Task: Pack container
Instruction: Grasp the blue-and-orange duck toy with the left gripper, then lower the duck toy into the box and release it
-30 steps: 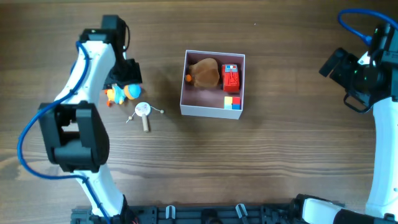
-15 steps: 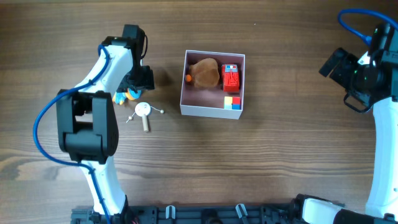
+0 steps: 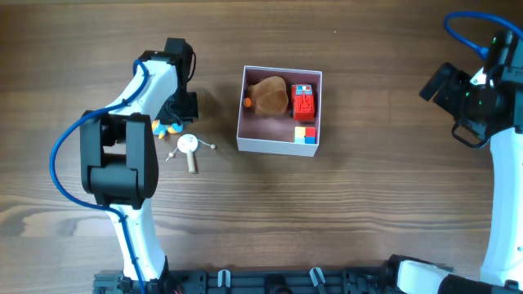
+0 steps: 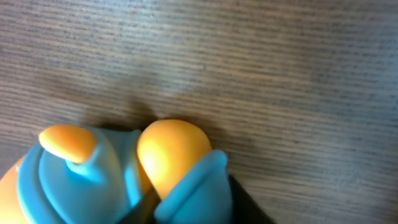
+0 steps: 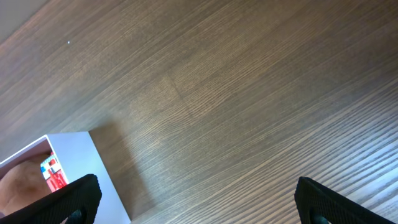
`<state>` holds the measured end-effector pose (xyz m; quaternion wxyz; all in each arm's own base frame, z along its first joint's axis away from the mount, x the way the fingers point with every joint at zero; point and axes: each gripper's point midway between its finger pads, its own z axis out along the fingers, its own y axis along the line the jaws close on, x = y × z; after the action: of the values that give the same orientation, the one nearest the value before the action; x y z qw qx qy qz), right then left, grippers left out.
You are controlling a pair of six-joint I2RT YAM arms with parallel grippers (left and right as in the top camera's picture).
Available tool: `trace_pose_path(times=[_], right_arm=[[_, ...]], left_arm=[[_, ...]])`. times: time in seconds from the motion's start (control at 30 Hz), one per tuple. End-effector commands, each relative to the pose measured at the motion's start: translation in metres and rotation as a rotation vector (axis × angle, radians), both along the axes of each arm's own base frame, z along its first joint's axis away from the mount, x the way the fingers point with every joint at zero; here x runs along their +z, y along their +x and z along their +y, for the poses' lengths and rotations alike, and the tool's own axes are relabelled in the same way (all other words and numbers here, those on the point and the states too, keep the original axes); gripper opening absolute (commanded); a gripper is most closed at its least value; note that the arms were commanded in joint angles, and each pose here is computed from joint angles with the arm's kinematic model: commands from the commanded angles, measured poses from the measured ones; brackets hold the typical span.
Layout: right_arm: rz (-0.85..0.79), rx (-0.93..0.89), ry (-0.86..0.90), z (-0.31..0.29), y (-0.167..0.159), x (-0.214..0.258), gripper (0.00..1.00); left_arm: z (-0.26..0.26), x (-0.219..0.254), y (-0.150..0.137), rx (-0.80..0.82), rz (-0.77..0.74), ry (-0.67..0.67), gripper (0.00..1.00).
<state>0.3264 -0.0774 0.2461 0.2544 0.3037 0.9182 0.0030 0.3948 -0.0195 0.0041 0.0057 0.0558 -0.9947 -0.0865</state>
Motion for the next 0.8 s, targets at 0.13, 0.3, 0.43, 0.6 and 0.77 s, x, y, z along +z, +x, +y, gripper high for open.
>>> trace_pose_path(times=[0.13, 0.3, 0.43, 0.6, 0.77], right_arm=[[0.012, -0.007, -0.002, -0.002, 0.000, -0.004, 1.00], [0.012, -0.007, -0.003, -0.002, 0.000, -0.004, 1.00], [0.012, -0.007, -0.002, -0.002, 0.000, -0.004, 1.00], [0.012, -0.007, -0.002, -0.002, 0.000, -0.004, 1.00], [0.012, -0.007, -0.002, -0.002, 0.000, -0.004, 1.00]], left_arm=[[0.007, 0.021, -0.012, 0.014, 0.042, 0.041, 0.06], [-0.018, 0.084, -0.003, -0.002, -0.062, 0.014, 0.04], [-0.055, 0.136, 0.000, -0.090, -0.187, -0.017, 0.04], [-0.122, 0.184, -0.012, -0.235, -0.344, -0.083, 0.04], [-0.182, 0.192, -0.025, -0.285, -0.413, -0.154, 0.04]])
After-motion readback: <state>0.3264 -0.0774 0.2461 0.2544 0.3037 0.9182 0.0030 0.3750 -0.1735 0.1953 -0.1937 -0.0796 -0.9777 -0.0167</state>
